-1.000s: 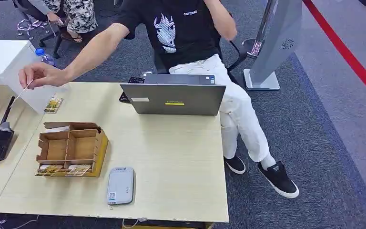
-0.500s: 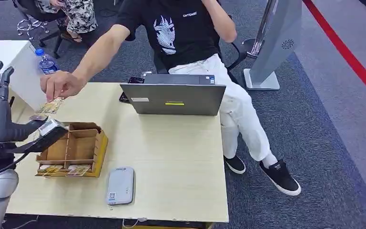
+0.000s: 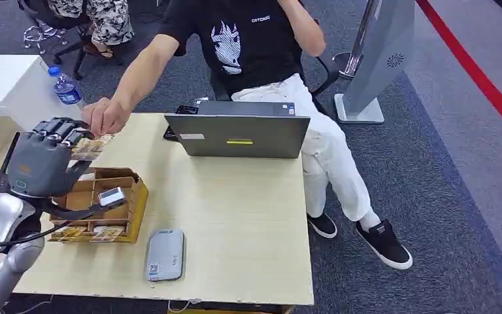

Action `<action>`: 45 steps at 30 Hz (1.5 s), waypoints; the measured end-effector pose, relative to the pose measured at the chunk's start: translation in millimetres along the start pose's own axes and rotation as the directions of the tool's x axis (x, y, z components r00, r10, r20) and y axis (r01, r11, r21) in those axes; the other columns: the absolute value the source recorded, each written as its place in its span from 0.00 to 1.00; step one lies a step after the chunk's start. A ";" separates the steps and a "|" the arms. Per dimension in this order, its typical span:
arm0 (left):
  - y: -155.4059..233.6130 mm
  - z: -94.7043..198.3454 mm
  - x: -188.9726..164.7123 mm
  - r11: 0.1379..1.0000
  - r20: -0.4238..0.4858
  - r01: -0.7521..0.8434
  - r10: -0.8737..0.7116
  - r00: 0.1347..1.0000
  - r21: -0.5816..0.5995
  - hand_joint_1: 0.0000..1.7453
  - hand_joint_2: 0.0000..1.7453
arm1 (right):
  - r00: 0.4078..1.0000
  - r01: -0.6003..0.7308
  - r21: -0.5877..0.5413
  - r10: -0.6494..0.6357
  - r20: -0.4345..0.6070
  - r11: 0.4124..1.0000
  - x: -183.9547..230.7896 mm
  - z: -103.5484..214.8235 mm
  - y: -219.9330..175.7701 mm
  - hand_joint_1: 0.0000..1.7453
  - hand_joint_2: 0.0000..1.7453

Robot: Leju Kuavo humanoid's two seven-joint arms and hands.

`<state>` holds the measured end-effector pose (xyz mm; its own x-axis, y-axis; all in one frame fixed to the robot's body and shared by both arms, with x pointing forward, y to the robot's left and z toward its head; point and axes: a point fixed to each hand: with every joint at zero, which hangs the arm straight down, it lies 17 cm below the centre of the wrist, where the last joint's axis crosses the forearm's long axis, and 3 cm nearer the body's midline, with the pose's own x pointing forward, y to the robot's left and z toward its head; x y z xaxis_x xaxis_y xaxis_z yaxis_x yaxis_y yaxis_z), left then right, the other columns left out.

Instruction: Pass the card to the sensor for recognition and then transmit it.

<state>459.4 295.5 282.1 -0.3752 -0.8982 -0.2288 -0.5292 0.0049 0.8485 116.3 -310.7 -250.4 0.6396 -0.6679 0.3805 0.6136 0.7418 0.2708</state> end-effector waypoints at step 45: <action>-118.8 111.9 164.3 0.915 0.275 -0.134 0.250 0.928 -0.379 1.00 1.00 | 1.000 0.001 0.031 -0.001 -0.006 1.000 -2.2 1.3 8.9 0.00 1.00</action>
<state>375.4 196.6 90.3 -0.6902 -0.7116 -0.1313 -0.1452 -0.0416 0.9885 119.7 -302.6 -247.6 0.6418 -0.6691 0.3747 0.5997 0.7425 0.2985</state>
